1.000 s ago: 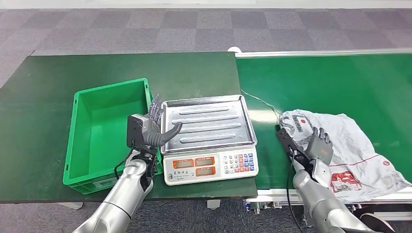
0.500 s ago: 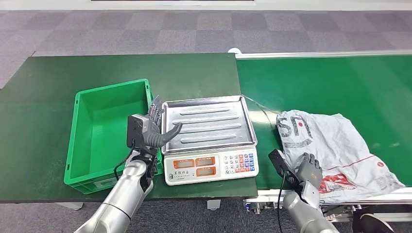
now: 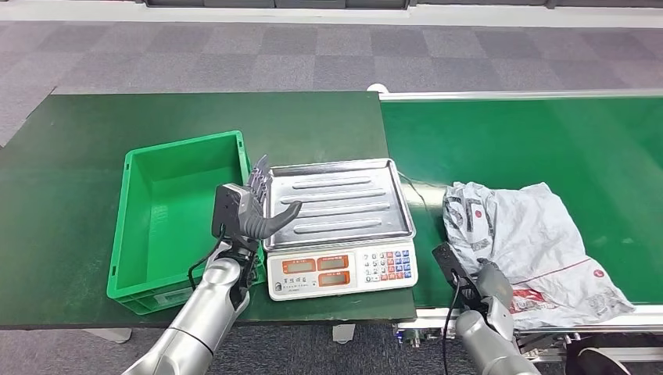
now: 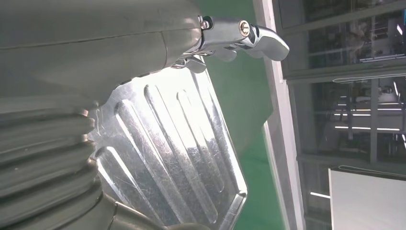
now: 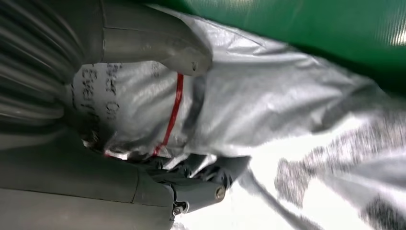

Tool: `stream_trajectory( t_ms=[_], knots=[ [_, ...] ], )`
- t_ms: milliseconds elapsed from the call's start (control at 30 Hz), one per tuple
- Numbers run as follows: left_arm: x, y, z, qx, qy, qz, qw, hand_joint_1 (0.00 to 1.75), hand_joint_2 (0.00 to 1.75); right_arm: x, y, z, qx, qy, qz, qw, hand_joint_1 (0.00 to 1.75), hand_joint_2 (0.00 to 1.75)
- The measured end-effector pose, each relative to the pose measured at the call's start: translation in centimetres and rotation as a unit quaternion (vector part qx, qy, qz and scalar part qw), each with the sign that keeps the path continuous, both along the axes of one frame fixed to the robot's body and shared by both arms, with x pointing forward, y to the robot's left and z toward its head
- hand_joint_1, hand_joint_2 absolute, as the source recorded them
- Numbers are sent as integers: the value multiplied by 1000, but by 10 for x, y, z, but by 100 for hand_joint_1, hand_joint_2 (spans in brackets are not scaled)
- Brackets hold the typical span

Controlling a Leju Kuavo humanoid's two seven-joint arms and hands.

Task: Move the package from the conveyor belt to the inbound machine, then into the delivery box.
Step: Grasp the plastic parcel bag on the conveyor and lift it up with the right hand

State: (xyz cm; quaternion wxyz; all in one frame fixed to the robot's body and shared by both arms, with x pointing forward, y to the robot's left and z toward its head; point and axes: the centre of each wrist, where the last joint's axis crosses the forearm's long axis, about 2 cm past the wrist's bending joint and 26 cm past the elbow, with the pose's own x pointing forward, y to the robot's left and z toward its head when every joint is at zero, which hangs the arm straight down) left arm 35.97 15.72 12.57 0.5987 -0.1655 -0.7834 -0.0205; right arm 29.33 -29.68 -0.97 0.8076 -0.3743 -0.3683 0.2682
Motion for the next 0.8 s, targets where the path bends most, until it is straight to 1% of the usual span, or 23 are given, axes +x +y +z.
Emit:
stream_trajectory(
  t_ms=[233,367,533,667,800],
  knots=[
    [1,-1,3,8,-2,-4,1000,0,175,0,4,0,37,-53,5,998,175,175],
    [2,-3,5,12,-5,-6,1000,0,175,1,11,2,58,-97,8,994,175,175],
    [3,-5,7,12,-4,-8,1000,0,175,6,20,8,60,-163,24,985,175,175],
    [6,-6,9,14,-7,-9,1000,0,175,21,21,23,56,-221,31,973,175,175],
    [7,-6,9,17,-11,-9,1000,0,175,46,16,51,49,-287,31,956,175,175]
  ],
)
